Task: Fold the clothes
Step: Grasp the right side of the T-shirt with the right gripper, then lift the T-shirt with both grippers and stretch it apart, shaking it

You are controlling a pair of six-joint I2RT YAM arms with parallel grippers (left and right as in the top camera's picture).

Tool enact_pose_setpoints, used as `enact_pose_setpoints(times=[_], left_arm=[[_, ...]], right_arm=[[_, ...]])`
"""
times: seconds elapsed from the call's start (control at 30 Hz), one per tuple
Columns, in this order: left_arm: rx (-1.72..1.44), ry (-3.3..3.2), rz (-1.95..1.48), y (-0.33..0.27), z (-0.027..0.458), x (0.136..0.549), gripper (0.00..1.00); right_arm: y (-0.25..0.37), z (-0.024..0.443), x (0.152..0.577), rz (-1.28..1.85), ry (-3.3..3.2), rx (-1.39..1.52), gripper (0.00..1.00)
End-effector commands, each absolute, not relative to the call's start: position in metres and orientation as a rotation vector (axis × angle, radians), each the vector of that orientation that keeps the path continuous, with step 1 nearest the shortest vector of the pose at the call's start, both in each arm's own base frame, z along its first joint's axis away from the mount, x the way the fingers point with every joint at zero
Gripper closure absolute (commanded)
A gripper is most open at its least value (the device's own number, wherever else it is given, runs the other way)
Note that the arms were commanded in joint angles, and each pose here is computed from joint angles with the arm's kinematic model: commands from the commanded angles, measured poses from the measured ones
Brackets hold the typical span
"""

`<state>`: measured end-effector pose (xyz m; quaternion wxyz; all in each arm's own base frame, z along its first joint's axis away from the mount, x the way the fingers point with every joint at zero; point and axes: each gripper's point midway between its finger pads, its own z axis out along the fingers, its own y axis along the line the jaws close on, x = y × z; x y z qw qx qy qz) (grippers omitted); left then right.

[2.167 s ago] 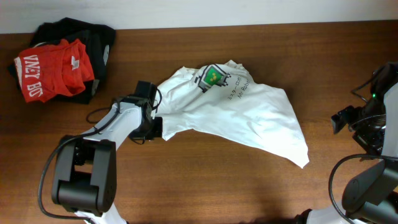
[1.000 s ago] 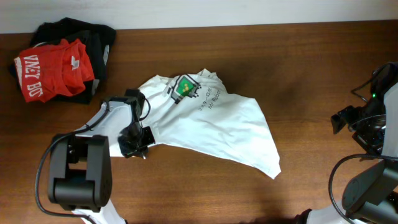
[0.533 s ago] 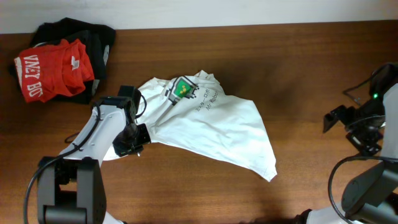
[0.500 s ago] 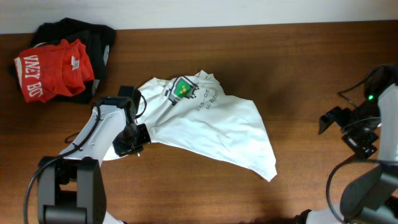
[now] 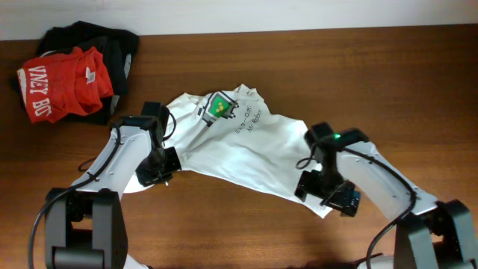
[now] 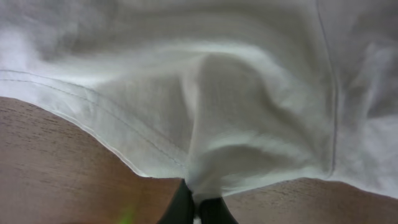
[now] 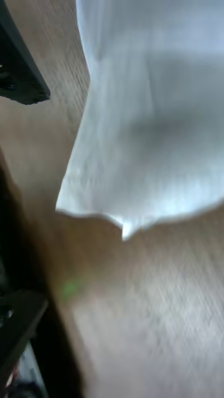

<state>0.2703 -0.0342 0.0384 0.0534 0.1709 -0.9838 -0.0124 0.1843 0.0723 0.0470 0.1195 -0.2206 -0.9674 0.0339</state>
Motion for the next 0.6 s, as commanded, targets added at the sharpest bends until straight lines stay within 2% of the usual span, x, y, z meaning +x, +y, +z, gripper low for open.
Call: enact_pose_setpoints(times=[0.0,0.17,0.33,0.37,0.4,0.47,0.53,0.57], left_arm=[[0.526,-3.006,-0.049,-0.032,0.041,0.272,0.99],[0.526,-3.006,-0.050,-0.032,0.041,0.272,0.98],[0.526,-3.006,-0.050,-0.032,0.041,0.272,0.94],[0.526,-3.006,-0.052,-0.032,0.041,0.272,0.94],[0.526,-3.006,-0.053,-0.031,0.041,0.272,0.94],[0.526,-3.006,-0.053,-0.031,0.041,0.272,0.95],[0.526,-3.006,-0.054,-0.031,0.041,0.272,0.95],[0.526,-3.006,-0.054,-0.031,0.041,0.272,0.99]], right_arm=[[0.080,0.041,0.196,0.125,-2.920,-0.570,0.01],[0.068,0.038,0.205,0.223,-2.969,-0.570,0.01],[0.073,0.020,0.187,0.167,-2.907,-0.571,0.01],[0.077,0.014,0.184,0.124,-2.900,-0.573,0.06],[0.080,0.009,0.184,0.096,-2.905,-0.576,0.16],[0.080,0.003,0.184,0.081,-2.915,-0.578,0.22],[0.080,0.002,0.184,0.079,-2.918,-0.578,0.41],[0.079,0.002,0.184,0.083,-2.920,-0.579,0.57]])
